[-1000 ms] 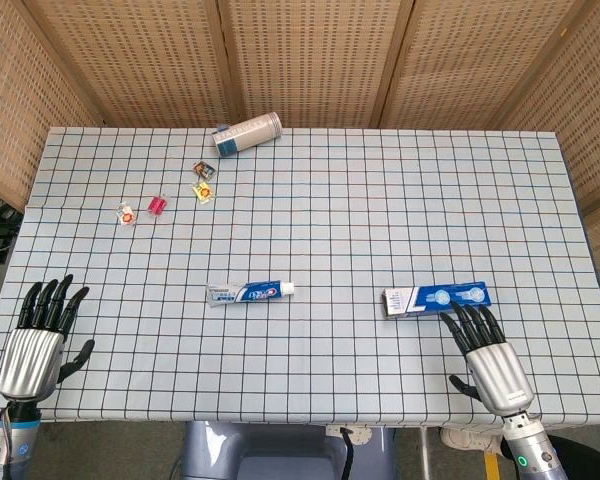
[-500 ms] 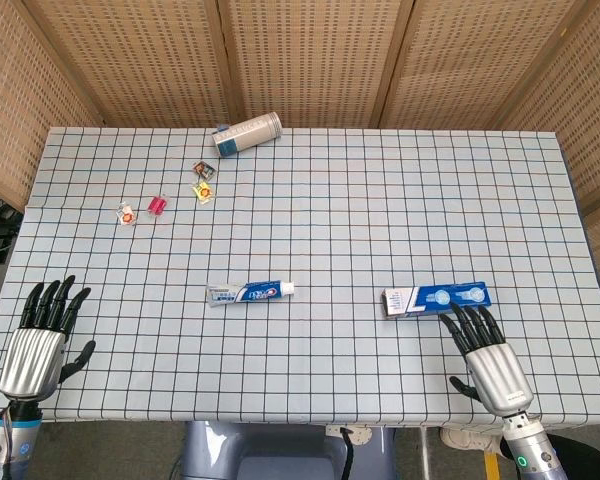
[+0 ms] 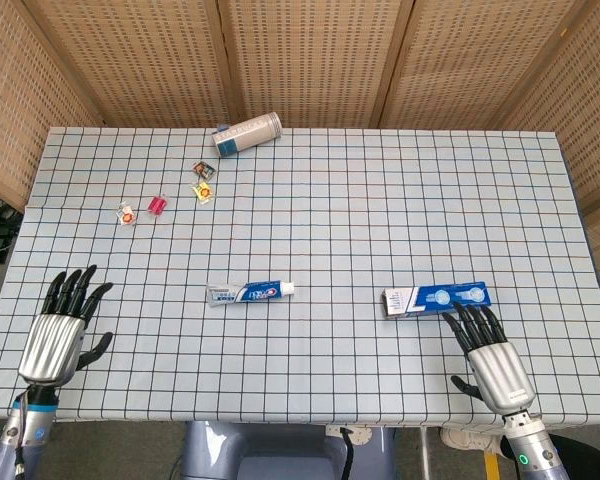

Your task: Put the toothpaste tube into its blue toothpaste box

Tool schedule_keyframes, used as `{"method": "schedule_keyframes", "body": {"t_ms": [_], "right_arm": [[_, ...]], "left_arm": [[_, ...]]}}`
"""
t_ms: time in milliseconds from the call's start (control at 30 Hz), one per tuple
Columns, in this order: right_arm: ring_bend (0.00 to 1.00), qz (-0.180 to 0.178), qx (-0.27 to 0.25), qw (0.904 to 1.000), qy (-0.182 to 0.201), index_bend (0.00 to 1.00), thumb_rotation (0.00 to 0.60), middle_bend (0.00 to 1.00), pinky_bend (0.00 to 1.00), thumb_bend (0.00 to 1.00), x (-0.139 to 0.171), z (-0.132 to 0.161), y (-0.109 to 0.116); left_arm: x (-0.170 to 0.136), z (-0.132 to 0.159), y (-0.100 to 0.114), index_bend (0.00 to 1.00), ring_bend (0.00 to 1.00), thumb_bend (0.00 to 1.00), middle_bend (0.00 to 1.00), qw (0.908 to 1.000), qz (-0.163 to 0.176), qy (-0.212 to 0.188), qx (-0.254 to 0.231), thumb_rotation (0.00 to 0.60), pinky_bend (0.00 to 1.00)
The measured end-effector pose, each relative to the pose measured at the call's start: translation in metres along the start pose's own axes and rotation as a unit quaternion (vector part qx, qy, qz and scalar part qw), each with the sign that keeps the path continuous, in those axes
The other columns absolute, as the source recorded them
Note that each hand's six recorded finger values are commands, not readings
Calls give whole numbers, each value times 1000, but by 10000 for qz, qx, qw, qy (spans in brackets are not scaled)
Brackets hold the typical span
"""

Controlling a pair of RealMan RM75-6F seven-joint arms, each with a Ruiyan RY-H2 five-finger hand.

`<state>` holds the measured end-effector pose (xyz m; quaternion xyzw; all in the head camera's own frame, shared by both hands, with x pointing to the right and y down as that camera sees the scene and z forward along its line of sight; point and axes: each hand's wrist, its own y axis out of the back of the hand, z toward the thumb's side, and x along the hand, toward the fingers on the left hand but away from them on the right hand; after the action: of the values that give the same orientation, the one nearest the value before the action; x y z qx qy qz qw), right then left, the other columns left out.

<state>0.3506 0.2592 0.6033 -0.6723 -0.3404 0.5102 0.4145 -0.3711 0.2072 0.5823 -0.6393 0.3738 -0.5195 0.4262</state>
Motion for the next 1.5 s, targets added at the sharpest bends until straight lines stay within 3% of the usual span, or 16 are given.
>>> {"method": "schedule_keyframes", "body": {"t_ms": [400, 800, 1133, 1500], "right_arm": [[0, 51, -23, 10000, -47, 113, 600, 0, 0, 161, -2, -2, -3], [0, 110, -79, 9998, -122, 113, 600, 0, 0, 161, -4, -8, -6], [0, 104, -182, 9995, -239, 113, 600, 0, 0, 160, -5, -16, -4], [0, 136, -210, 9992, -299, 113, 600, 0, 0, 160, -7, -20, -6]], "left_arm": [[77, 47, -18, 316, 50, 282, 0, 9960, -801, -131, 382, 600, 56], [117, 120, -57, 307, 51, 290, 6, 9887, -1410, -334, 384, 600, 59], [141, 146, -83, 315, 56, 291, 14, 9847, -1646, -201, 528, 600, 60], [156, 174, -99, 333, 69, 294, 32, 9825, -1717, -346, 633, 600, 75]]}}
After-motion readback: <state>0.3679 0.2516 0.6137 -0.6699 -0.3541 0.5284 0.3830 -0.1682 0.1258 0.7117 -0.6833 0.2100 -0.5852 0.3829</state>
